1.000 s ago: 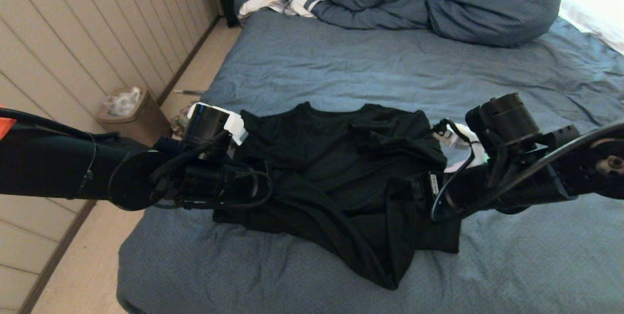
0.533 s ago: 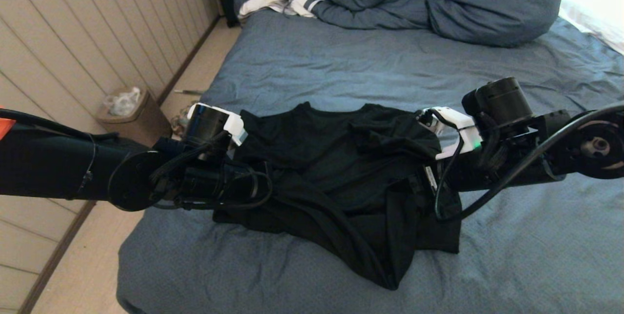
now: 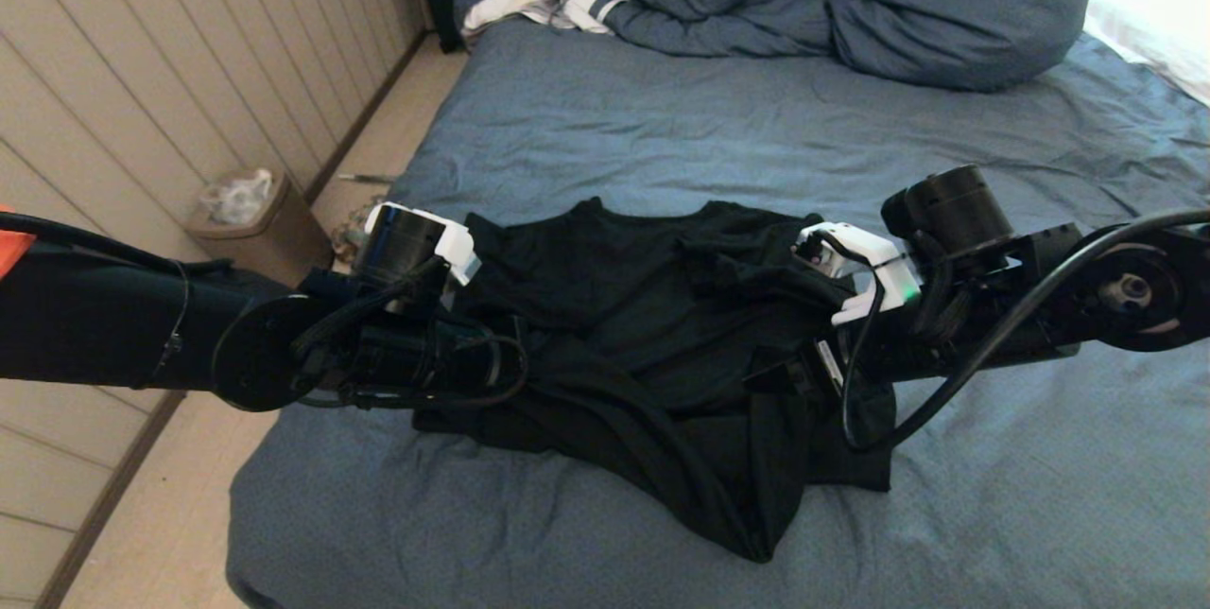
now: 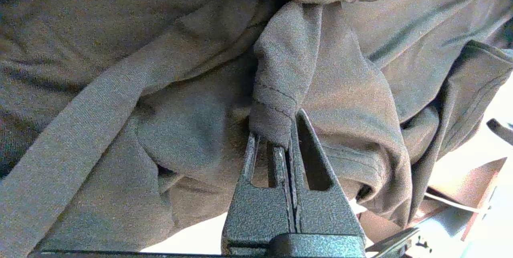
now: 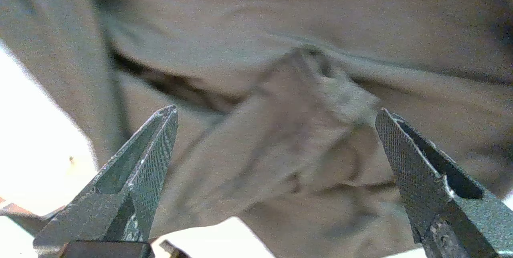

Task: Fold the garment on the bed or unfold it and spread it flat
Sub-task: Fold the black T-shirt

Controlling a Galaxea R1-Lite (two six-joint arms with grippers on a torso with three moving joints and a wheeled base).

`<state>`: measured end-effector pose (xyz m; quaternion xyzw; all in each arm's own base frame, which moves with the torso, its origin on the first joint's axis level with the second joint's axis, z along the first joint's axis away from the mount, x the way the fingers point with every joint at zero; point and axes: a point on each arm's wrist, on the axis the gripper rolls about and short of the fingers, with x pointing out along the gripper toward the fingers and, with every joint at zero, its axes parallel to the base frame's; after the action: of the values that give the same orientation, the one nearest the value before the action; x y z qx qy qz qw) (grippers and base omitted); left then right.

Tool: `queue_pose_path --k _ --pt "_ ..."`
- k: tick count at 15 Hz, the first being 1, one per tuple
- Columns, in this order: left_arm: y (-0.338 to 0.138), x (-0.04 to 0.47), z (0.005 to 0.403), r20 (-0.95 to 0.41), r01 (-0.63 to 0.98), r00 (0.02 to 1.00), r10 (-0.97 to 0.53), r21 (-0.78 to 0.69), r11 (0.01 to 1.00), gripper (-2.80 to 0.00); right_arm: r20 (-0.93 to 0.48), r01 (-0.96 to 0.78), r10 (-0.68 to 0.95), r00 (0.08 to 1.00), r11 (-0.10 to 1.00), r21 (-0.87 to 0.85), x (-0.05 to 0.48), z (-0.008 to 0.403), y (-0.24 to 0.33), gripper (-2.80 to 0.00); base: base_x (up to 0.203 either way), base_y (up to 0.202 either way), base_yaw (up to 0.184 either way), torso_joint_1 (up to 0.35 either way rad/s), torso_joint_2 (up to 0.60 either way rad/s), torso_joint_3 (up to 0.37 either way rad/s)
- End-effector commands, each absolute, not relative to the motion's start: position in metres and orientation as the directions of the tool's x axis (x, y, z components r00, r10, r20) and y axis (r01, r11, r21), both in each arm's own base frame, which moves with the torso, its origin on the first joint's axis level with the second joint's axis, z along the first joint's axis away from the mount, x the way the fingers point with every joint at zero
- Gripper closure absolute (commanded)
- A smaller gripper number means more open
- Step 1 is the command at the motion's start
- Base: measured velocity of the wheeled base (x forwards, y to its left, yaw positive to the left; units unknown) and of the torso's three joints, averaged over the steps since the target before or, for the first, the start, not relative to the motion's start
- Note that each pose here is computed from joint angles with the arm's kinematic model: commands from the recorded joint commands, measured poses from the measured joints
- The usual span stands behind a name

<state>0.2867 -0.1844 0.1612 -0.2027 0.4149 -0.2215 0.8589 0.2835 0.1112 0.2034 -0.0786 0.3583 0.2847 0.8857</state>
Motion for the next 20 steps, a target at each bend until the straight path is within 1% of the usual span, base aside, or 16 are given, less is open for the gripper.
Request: queue_pose_path --k 1,3,4,13,17,20 --pt "-0.184 0.287 0.160 -0.624 0.209 0.556 -0.549 -0.534 0.819 0.00 -0.681 -0.568 0.457 0.572 0.820 0.073 0.284 0.202 0.112 -2.80 0.000 0.000 0.000 0.000 0.00 0.000" --pt "-0.185 0.287 0.161 -0.623 0.210 0.556 -0.550 -0.535 0.818 0.00 -0.683 -0.569 0.457 0.569 0.819 0.074 0.286 0.200 0.113 -2.80 0.000 0.000 0.000 0.000 0.00 0.000" --pt "-0.185 0.286 0.161 -0.622 0.211 0.557 -0.551 -0.535 0.818 0.00 -0.686 -0.568 0.456 0.567 0.819 0.075 0.286 0.199 0.113 0.00 0.000 0.000 0.000 0.000 0.00 0.000" --pt "-0.183 0.284 0.162 -0.623 0.209 0.556 -0.550 -0.536 0.818 0.00 -0.718 -0.570 0.444 0.536 0.818 0.080 0.280 0.186 0.109 0.00 0.000 0.000 0.000 0.000 0.00 0.000" --pt "-0.179 0.275 0.175 -0.596 0.222 0.571 -0.565 -0.551 0.805 0.00 -0.686 -0.560 0.450 0.572 0.825 0.074 0.273 0.200 0.104 0.00 0.000 0.000 0.000 0.000 0.00 0.000" --pt "-0.167 0.247 0.196 -0.552 0.255 0.588 -0.592 -0.568 0.783 0.00 -0.639 -0.562 0.464 0.613 0.825 0.061 0.252 0.220 0.096 0.00 0.000 0.000 0.000 0.000 0.00 0.000"
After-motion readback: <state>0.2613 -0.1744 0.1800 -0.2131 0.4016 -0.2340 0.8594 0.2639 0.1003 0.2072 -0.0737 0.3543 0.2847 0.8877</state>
